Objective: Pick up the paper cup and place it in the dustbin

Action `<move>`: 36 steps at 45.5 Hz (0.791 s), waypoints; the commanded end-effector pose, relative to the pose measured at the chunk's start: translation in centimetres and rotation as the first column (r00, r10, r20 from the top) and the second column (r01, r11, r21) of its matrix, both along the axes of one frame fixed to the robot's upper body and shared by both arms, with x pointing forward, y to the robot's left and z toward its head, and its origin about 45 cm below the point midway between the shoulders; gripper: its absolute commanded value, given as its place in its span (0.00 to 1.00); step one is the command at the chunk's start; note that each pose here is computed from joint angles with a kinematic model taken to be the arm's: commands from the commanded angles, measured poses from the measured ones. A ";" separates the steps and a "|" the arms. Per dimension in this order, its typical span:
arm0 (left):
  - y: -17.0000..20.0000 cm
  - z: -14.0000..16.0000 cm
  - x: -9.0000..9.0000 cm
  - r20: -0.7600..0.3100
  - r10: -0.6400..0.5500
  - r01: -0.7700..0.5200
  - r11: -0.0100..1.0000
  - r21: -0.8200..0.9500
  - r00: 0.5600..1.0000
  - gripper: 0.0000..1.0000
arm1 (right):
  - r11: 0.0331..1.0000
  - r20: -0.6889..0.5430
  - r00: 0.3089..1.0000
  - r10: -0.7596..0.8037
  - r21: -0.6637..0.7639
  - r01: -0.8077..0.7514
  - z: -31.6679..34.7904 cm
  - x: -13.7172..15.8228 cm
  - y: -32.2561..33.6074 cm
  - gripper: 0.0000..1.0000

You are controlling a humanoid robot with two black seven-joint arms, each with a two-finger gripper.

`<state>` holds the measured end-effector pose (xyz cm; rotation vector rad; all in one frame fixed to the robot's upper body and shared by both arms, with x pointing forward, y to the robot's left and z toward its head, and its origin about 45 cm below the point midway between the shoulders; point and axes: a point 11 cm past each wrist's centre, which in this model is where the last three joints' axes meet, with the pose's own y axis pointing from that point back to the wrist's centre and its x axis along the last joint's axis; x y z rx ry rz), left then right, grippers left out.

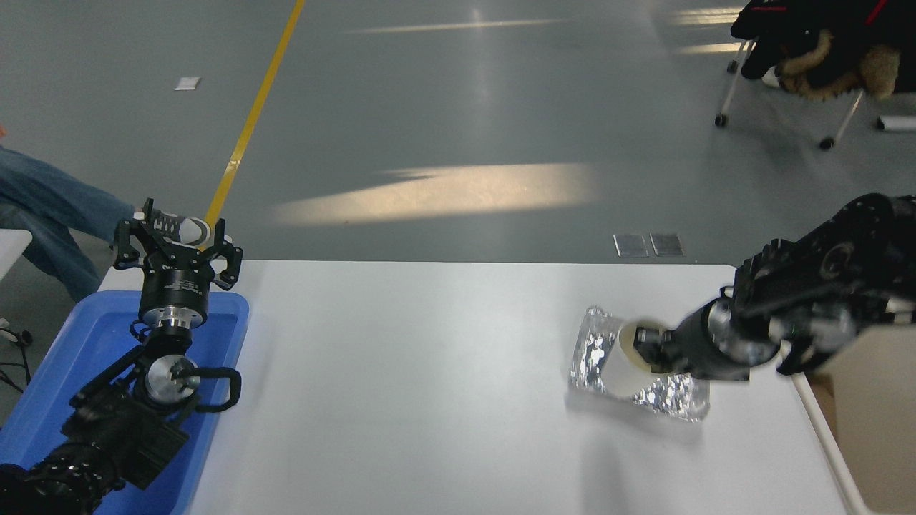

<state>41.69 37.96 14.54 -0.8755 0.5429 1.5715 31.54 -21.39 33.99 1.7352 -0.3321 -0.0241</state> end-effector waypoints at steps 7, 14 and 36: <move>-0.1 0.0 0.0 -0.001 0.000 0.000 1.000 -0.001 1.000 0.99 | 0.978 0.149 0.968 0.201 0.029 -0.208 15.2 -2.8 4.7 0.00; -0.1 0.0 0.0 -0.002 0.000 0.000 1.000 -0.001 1.000 0.99 | 0.986 0.136 0.978 0.161 0.018 -0.165 14.8 -2.5 3.4 0.00; 0.0 0.0 0.0 -0.001 0.001 -0.001 1.000 -0.002 1.000 0.99 | 0.919 0.130 0.937 -0.325 -0.189 0.345 -0.6 1.8 -14.0 0.00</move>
